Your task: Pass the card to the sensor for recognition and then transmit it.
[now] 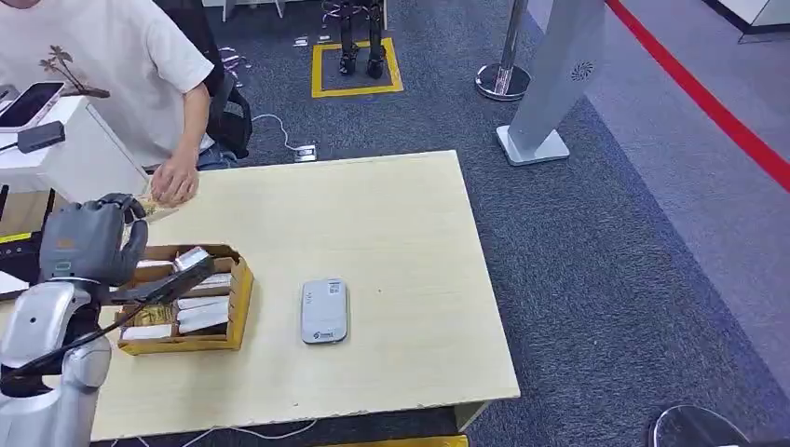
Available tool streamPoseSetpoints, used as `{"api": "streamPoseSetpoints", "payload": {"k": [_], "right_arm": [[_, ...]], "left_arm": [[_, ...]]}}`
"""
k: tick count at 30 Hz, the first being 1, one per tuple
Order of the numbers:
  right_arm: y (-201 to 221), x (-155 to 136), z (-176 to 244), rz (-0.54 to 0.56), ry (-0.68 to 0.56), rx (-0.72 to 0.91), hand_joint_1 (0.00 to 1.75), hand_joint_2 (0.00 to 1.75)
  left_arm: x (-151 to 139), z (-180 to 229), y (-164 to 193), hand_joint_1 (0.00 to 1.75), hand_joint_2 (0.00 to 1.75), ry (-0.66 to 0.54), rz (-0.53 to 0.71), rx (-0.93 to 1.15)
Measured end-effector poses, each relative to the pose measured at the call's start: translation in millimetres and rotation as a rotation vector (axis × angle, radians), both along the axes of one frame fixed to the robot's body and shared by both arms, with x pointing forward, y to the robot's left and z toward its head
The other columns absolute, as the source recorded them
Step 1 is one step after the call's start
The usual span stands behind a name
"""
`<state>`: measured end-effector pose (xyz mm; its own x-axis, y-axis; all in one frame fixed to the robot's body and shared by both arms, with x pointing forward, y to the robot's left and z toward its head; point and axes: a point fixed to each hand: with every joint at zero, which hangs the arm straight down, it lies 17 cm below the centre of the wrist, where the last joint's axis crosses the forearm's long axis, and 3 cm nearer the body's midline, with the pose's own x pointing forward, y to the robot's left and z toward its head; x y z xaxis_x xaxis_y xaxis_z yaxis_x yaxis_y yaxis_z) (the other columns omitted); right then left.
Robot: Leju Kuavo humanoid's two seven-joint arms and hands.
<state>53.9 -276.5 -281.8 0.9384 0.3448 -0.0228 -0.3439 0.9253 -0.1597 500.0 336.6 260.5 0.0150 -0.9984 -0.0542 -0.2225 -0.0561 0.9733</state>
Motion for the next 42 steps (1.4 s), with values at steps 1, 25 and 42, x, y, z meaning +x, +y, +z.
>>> {"api": "streamPoseSetpoints", "payload": {"k": [1, 25, 42], "right_arm": [[0, 0, 0, 0.002, 0.0, 0.0, 0.0, 0.0], [-1, 4, 0, 0.067, -0.007, -0.005, 0.0, 0.0], [0, 4, 0, 0.05, -0.008, -0.002, 0.0, 0.0]], "left_arm": [[2, 4, 4, 1.75, 1.75, -0.003, 0.007, -0.004], [55, -4, 85, 1.75, 1.75, 0.069, 0.261, 0.017], [67, 2, 39, 0.0, 0.0, 0.031, 0.177, -0.083]]}}
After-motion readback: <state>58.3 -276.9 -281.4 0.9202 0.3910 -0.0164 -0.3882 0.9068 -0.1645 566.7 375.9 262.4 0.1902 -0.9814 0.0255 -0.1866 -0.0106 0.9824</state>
